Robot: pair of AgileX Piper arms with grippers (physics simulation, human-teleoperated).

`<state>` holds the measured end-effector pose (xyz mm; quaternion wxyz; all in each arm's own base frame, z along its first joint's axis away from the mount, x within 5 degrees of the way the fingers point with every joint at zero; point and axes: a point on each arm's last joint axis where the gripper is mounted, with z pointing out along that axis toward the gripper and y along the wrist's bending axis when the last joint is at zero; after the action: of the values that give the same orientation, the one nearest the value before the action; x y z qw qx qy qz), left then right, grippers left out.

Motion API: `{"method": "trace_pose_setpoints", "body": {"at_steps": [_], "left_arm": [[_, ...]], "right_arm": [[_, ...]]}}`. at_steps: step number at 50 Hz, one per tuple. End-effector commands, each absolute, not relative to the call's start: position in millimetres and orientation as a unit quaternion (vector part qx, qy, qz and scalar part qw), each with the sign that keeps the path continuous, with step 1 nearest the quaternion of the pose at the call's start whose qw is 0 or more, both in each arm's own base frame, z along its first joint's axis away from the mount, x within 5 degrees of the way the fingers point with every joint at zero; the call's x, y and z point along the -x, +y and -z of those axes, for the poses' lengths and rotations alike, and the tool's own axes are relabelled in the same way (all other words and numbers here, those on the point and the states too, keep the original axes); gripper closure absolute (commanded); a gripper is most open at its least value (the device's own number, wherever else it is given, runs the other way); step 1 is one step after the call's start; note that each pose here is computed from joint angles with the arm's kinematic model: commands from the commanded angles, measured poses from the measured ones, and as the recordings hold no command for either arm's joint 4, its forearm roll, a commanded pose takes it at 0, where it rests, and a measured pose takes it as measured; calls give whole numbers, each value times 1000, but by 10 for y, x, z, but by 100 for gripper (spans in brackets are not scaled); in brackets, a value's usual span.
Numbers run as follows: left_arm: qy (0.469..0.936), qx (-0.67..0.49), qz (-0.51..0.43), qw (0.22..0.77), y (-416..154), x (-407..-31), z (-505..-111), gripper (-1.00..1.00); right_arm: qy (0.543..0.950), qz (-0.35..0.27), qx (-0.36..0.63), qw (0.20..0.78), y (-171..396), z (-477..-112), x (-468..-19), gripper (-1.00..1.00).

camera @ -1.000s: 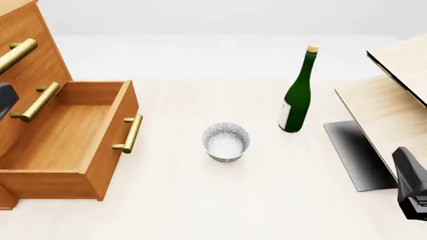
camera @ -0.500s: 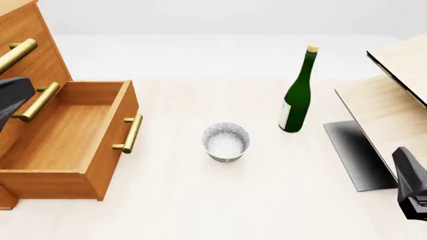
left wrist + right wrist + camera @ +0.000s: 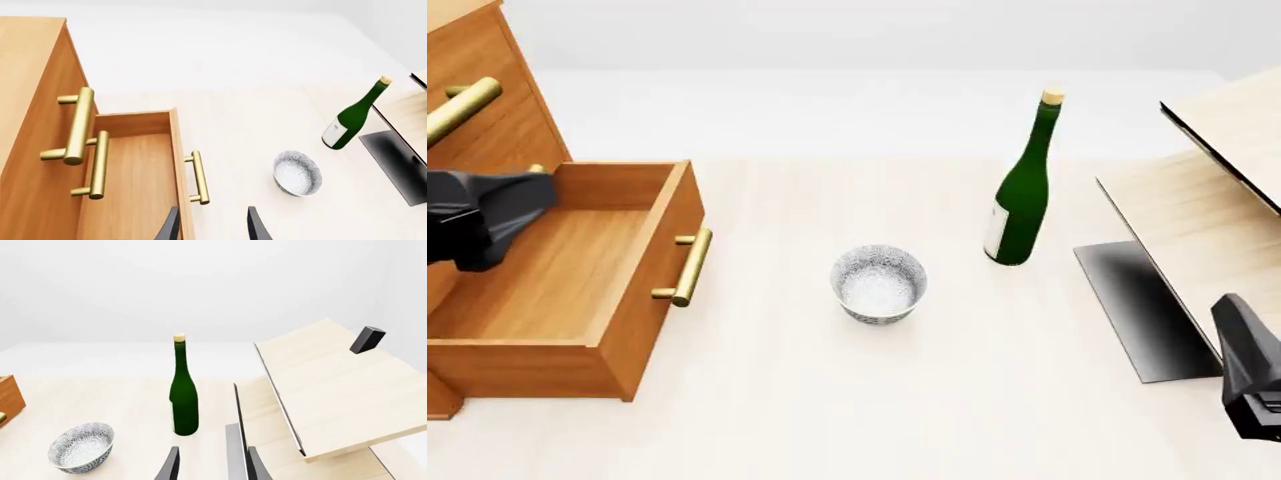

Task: Put the bowl in the bottom drawer of the cabinet and close it.

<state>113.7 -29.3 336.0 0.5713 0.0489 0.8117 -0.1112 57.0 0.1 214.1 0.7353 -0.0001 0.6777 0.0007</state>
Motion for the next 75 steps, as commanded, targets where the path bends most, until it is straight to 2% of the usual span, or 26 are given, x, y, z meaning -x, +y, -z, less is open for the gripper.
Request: {"method": "trace_pose_setpoints", "body": {"at_steps": [1,23,75], "left_arm": [[826,-49,108,551,-329,-1266,-3345,-100],[854,-22,92,512,-308,-1490,-3102,-100],[881,-6,89,465,-382,-1929,-2674,-100]], "right_arm": [[678,-1,0,735,1,-2141,-570,-100],[678,-1,0,735,1,-2141,-570,-100],[678,-1,0,735,1,-2141,-570,-100]]}}
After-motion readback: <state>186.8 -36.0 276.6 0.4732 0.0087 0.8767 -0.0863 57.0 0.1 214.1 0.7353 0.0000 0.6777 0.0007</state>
